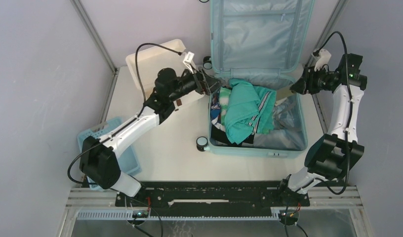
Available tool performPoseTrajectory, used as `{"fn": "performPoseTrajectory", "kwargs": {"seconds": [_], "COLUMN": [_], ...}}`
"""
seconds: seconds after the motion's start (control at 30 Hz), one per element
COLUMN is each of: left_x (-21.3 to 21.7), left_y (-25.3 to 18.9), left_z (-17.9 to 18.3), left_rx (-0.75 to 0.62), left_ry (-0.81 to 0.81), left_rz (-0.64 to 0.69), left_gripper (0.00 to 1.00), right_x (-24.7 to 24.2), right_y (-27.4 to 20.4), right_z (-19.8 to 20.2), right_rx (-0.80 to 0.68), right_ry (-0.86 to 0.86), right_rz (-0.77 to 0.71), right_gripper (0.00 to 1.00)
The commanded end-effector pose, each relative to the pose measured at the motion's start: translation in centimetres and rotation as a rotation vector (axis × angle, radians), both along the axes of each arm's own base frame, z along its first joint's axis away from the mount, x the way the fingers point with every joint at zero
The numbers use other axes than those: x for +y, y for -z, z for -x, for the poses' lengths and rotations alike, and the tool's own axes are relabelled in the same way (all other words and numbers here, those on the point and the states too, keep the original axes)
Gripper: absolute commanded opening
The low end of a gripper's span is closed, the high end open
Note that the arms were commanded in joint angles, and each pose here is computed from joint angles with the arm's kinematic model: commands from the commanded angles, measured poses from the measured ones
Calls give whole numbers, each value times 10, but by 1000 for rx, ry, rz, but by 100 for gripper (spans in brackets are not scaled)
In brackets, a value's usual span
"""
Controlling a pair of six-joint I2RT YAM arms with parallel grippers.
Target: Open, take out, and arrange the luggage
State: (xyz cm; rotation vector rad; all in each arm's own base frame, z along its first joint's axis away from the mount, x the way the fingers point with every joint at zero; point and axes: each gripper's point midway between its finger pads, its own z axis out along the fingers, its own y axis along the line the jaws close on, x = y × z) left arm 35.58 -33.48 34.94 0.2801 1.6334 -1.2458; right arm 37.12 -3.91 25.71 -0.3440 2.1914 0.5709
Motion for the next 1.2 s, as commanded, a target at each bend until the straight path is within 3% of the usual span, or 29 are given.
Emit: {"fn": "performPoseTrajectory", "kwargs": {"seconds": [0.0,0.1,0.4,0.67,1.0,1.17], "left_x": [-18,-29,-80,-118,-148,-150], "left_y": [-37,-34,-42,-49,-27,-8], "left_z": [16,11,-15,-17,13,30], "left_rx": [-441,-556,-759,-907,-894,-846], "left_ry": [108,141,201,248,406,494], "left_rz": [-183,-259,-315,-327,-288,-284], "left_gripper": [86,90,93,94,95,90], "right_x": [33,44,66,91,128,142], "right_y": [-91,-106,-138,-152,-148,-149], "right_z": [8,11,21,35,47,51], "right_rx": [-225,-255,-349,-378,-373,-373], "right_ry": [-88,-118,-179,-265,-372,-417], "right_rz": [-106,-125,-105,-134,-162,-175], "right_gripper": [0,0,0,0,0,0]}}
